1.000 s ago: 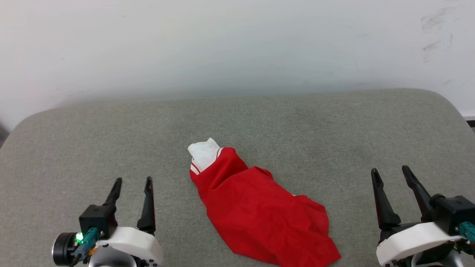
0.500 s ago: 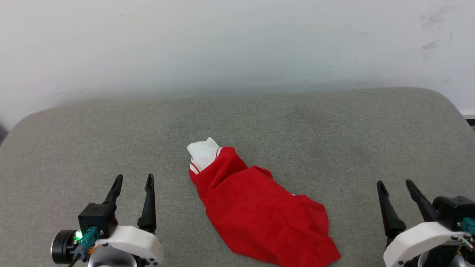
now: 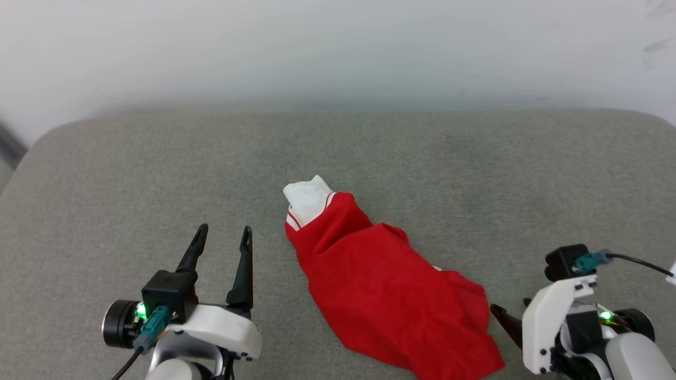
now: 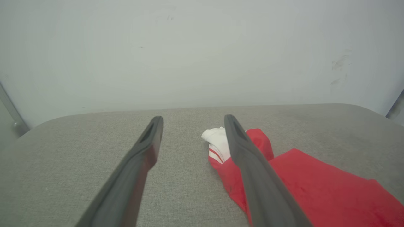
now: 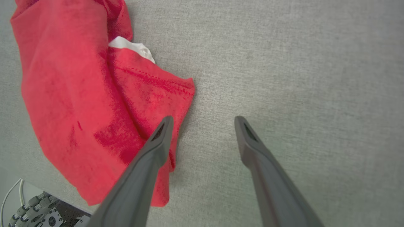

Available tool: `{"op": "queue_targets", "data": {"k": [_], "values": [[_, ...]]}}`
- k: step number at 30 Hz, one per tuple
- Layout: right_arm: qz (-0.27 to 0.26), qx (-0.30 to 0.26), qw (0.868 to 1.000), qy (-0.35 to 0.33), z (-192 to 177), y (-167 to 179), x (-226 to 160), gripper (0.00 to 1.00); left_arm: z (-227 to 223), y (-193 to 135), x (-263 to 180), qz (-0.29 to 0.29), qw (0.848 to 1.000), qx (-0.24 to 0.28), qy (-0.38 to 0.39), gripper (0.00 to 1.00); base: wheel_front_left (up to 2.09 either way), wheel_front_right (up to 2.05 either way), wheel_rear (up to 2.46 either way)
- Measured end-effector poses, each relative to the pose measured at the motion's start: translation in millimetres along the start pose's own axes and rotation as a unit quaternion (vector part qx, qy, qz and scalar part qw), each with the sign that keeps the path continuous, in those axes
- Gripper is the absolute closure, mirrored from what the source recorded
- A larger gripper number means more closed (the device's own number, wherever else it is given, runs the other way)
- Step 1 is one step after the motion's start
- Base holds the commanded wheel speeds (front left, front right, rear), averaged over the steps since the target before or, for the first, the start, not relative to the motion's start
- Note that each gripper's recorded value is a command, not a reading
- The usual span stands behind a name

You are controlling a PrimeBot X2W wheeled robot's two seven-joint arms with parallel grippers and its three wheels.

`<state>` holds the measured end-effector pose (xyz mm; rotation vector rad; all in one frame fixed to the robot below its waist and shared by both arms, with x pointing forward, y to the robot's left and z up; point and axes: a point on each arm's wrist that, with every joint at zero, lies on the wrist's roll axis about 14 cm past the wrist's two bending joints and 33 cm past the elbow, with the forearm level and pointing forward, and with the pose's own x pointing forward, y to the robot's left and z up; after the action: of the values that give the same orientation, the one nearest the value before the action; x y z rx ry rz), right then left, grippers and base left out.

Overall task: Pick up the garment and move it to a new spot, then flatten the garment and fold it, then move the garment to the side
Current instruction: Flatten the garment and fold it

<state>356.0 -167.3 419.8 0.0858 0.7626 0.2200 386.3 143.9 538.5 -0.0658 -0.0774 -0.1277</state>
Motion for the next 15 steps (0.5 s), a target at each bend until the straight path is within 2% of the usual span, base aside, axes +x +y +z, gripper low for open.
{"op": "queue_targets", "data": {"k": [6,12,13,15], "values": [[0.052,-0.037,0.996,0.068,-10.3,27.6,31.6,0.0,-7.2,1.4,9.0,0.005,1.0,-0.006,0.003,0.0,0.0,0.0,0.0],[0.075,-0.043,0.986,0.142,-35.5,36.3,49.1,0.0,-18.8,9.3,10.4,0.019,1.0,-0.009,0.016,0.0,0.0,0.0,0.0],[0.078,-0.04,0.985,0.149,-36.7,37.3,50.3,1.0,-19.6,9.8,10.1,0.021,1.0,-0.009,0.016,0.0,0.0,0.0,0.0],[0.081,-0.041,0.984,0.154,-37.4,38.8,51.0,1.0,-21.1,10.8,9.5,0.023,1.0,-0.01,0.018,0.0,0.0,0.0,0.0]]}}
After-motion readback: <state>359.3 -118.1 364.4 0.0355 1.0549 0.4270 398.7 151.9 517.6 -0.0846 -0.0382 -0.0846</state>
